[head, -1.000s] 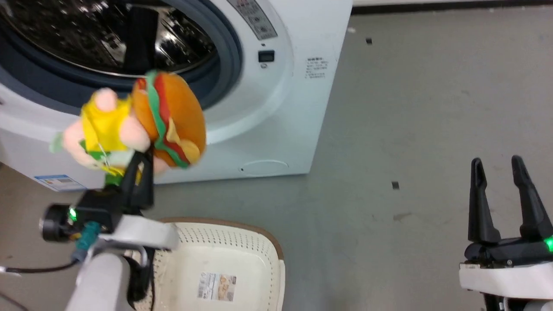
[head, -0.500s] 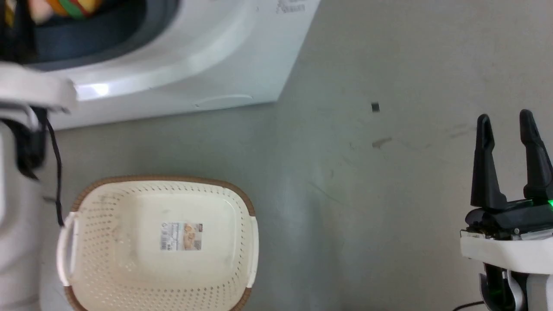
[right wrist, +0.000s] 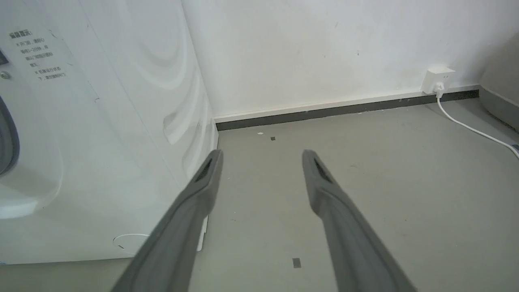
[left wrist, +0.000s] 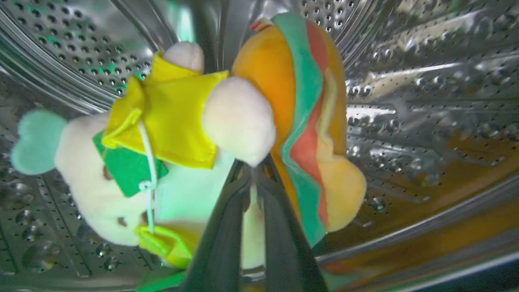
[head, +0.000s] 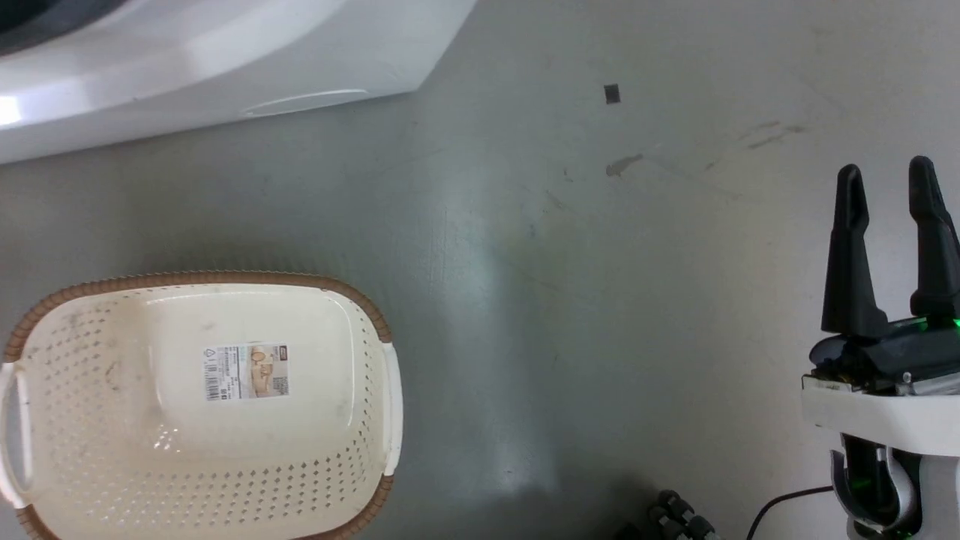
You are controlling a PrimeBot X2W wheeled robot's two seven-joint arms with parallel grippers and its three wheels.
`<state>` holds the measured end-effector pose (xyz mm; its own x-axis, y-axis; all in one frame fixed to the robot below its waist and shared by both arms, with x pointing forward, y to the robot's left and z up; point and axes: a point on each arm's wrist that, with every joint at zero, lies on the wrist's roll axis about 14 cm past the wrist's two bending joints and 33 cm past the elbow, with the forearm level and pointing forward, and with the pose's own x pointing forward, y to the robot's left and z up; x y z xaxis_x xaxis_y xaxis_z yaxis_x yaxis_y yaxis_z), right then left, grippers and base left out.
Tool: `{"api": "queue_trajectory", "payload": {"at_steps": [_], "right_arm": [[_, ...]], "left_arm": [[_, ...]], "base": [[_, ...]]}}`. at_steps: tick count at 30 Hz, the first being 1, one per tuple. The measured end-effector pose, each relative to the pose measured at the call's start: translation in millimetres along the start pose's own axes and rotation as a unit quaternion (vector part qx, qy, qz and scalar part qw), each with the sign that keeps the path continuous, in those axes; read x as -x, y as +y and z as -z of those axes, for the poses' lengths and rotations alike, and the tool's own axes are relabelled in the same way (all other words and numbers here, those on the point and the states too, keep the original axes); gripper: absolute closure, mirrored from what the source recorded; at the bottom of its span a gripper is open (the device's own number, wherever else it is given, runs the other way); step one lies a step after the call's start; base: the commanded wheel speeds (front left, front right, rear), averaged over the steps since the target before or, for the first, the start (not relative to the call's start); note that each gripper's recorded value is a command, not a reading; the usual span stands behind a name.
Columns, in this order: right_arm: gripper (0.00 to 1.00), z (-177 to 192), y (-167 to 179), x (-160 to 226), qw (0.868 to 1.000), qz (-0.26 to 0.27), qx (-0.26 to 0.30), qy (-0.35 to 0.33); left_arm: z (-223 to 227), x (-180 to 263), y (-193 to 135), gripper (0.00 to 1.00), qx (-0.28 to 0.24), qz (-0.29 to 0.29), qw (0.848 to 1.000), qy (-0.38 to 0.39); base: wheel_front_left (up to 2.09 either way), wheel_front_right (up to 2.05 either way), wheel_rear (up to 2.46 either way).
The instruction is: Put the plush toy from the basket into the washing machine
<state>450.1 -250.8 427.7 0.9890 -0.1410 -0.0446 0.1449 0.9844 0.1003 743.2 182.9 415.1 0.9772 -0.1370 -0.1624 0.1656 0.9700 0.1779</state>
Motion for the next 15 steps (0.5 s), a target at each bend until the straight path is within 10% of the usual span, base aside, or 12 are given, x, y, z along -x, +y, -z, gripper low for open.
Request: {"api": "queue_trajectory", "payload": {"at_steps": [14,15], "right_arm": [[0.0,11.2,-1.2,-6.5,1.0,0.001,-0.003,0.009],[0.0,10.4,-0.8,-7.1,1.0,0.001,-0.003,0.007]], "left_arm": [[84.2,-6.7,-1.2,1.0,0.027,0.009,0.983,0.184],[83.7,-6.2,-1.3,0.47,0.025,0.01,0.983,0.182]], "base": [[0.0,0.0,0.0],[0.0,0.0,0.0]]}}
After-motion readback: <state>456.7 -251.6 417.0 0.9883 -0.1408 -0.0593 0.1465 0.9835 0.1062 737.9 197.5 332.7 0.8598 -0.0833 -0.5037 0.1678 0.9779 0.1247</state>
